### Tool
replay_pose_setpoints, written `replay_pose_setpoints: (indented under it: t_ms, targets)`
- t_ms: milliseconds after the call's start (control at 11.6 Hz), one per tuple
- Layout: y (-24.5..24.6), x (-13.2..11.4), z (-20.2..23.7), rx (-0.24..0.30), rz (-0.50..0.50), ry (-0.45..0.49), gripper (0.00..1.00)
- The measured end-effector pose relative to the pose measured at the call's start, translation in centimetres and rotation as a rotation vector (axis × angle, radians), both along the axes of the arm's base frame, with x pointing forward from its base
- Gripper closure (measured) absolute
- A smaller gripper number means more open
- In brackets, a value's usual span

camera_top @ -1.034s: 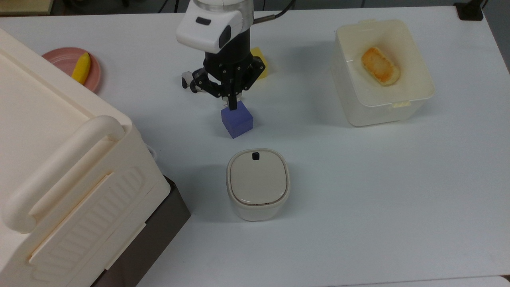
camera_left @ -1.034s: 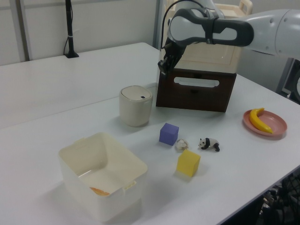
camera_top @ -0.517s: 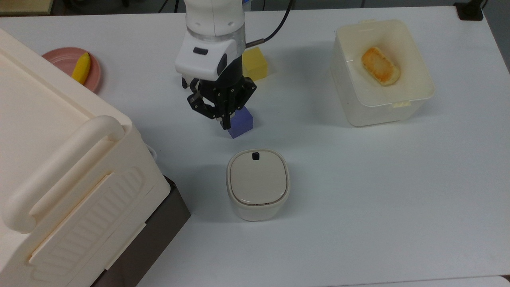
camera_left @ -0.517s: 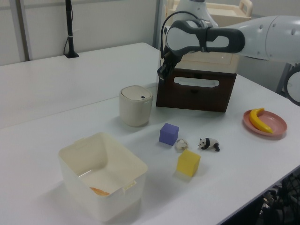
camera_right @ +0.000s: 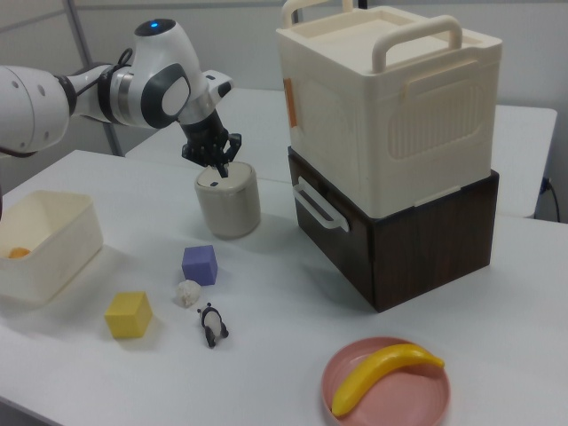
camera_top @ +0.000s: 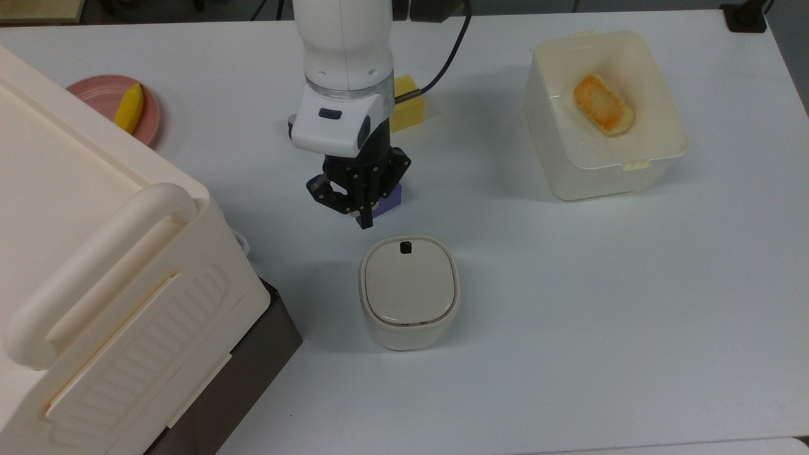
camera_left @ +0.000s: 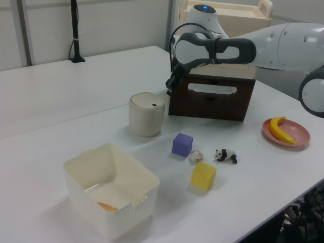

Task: Open the trash can
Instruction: 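Move the gripper over the cream trash can lid, then lower the gripper onto the trash can lid's rim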

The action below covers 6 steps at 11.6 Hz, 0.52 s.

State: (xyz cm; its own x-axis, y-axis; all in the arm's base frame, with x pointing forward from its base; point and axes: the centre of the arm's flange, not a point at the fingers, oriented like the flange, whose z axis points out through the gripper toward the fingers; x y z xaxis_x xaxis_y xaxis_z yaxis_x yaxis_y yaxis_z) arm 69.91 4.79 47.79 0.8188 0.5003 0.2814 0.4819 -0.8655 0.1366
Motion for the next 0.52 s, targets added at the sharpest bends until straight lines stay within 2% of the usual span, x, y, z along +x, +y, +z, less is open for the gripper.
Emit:
replay_pose_setpoints:
  t_ms: [517]
  targets:
    - [2.5,0.2,-0.4,0.009,0.064,-0.021,0.99]
